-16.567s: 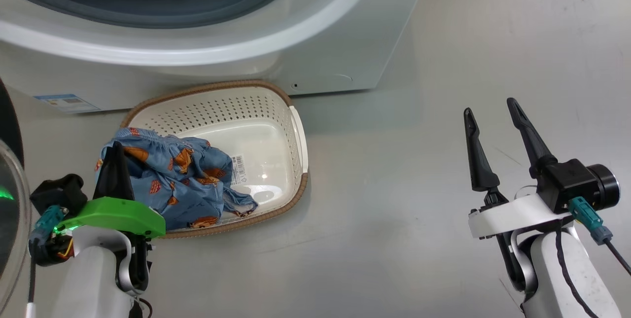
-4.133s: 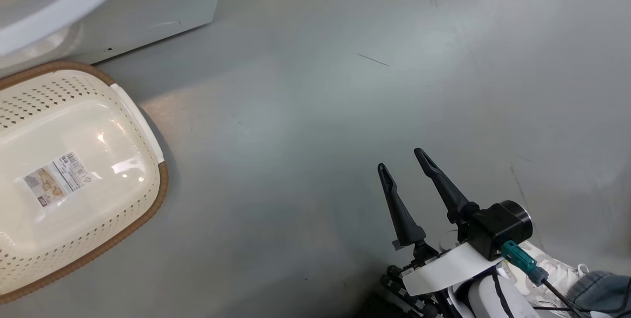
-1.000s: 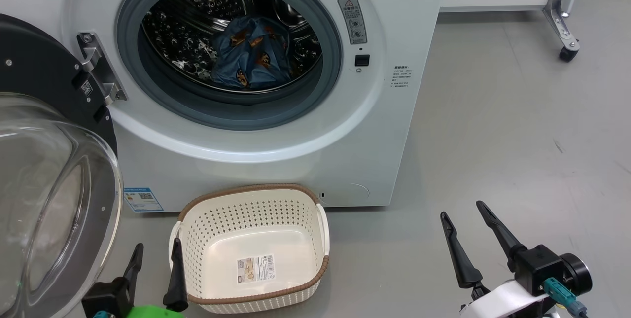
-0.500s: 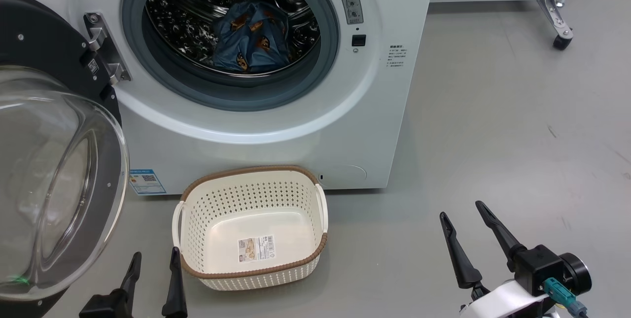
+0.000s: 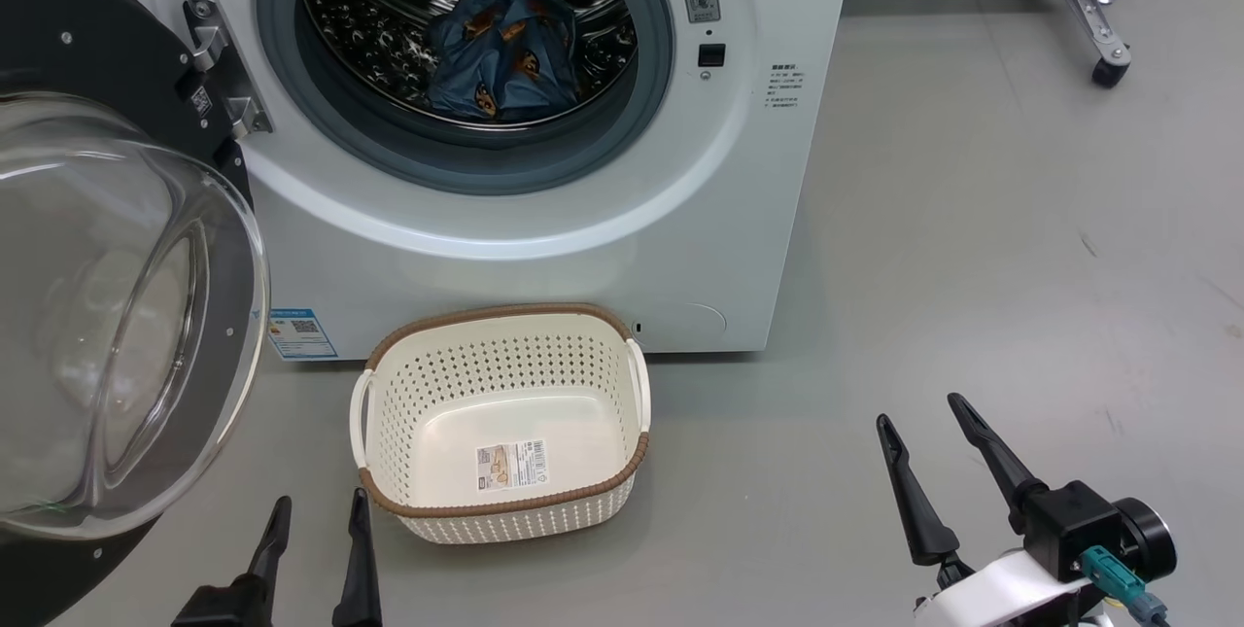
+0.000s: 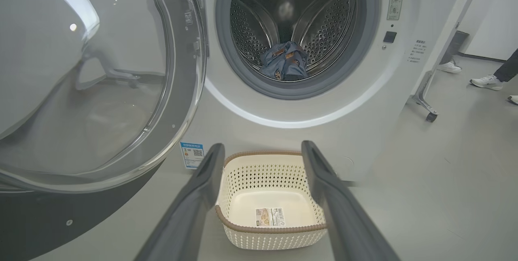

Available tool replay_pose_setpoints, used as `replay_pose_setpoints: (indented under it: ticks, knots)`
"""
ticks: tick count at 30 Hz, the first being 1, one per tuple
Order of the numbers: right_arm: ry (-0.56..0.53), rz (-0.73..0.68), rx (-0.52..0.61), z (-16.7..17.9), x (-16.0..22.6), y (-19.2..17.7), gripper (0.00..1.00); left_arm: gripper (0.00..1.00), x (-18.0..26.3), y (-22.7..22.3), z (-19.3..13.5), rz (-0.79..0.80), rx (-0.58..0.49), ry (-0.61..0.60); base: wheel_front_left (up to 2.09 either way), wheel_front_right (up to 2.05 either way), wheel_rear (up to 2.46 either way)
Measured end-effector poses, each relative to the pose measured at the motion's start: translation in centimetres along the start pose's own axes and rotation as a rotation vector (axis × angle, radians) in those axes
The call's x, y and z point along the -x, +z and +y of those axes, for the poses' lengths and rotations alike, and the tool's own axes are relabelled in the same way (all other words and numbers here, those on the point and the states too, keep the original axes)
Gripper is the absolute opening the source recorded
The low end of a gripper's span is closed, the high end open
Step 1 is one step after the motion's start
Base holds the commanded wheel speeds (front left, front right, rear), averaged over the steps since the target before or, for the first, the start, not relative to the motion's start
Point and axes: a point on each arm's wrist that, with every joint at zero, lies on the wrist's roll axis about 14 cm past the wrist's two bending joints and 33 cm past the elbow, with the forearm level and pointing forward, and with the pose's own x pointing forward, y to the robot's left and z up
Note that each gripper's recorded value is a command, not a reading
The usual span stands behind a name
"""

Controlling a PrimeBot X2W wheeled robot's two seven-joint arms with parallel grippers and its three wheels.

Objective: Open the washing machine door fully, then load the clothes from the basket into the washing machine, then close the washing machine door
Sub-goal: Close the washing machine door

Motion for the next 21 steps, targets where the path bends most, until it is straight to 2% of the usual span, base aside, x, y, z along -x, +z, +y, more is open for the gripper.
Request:
replay_pose_setpoints:
  ticks: [5,11,21]
  knots:
    - [0.013,-0.007,0.004,0.2,-0.4,0.2,1.0,1.0,0.3,0.3,0.0,-0.012,-0.004,0.004,-0.12,0.12,0.0]
    - [0.084,-0.025,0.016,1.9,-1.6,0.8,1.0,1.0,1.3,1.2,1.9,-0.043,-0.007,0.084,0.0,0.0,0.0]
    - [0.323,-0.064,0.036,8.6,-4.1,1.9,1.0,1.0,5.7,3.4,7.7,-0.125,-0.023,0.331,0.0,0.0,0.0]
